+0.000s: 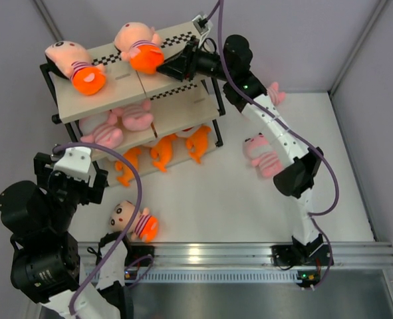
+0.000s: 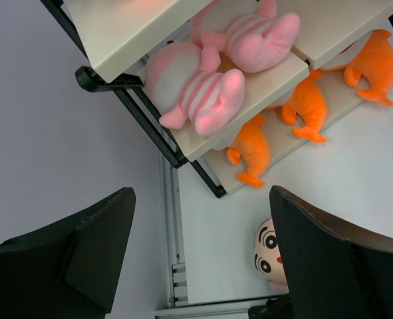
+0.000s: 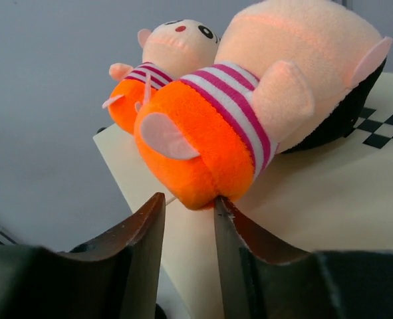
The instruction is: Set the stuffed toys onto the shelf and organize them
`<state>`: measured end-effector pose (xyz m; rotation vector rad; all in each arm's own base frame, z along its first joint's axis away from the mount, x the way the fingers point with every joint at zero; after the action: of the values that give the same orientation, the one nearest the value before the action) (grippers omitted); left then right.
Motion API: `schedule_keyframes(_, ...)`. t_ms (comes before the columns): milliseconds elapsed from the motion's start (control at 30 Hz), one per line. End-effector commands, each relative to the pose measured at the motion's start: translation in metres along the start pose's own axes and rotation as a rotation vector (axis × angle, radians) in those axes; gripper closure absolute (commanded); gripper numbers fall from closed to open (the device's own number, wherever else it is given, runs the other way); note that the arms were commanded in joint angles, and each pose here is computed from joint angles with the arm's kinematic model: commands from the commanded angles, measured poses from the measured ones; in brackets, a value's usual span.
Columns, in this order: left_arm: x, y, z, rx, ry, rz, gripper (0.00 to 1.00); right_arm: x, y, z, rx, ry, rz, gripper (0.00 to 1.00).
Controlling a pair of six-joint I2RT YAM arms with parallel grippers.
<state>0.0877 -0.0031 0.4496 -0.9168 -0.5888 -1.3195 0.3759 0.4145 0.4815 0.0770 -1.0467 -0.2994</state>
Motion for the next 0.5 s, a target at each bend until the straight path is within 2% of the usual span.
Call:
schedule_keyframes(0, -0.025, -0.003, -0.024, -0.106, -0.055, 0.110, 0.12, 0.021, -0.015, 0.006, -0.029, -0.042, -0.038, 0.61)
schedule_keyframes(67, -0.030, 0.000, -0.026, -0.117, -0.060, 0.126, 0.12, 0.027, -0.020, 0.010, -0.034, -0.057, -0.044, 0.53)
schedule_keyframes(100, -0.032, 0.000, -0.027, -0.120, -0.059, 0.129, 0.12, 0.027, -0.022, 0.010, -0.046, -0.067, -0.041, 0.44)
schedule_keyframes(267, -0.048, 0.009, -0.034, -0.155, -0.078, 0.180, 0.12, 0.037, -0.036, 0.030, -0.055, -0.132, -0.050, 0.31)
schedule_keyframes(300, -0.052, 0.011, -0.035, -0.159, -0.078, 0.196, 0.12, 0.035, -0.038, 0.029, -0.063, -0.148, -0.047, 0.25)
schedule_keyframes(467, -0.112, 0.033, -0.054, -0.255, -0.058, 0.385, 0.12, 0.041, -0.054, 0.041, -0.115, -0.217, -0.039, 0.16)
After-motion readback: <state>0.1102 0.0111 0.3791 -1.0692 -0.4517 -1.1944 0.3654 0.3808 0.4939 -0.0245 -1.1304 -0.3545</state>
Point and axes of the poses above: each gripper's point midway between its finger pads, its own y axis out along the fingers, its own z axis along the line the jaws close on, x = y × z, the point moved 3 cm from there along -y, back along the fingers, and after that the axes turned 10 degrees about y, right-handed, at the moved point
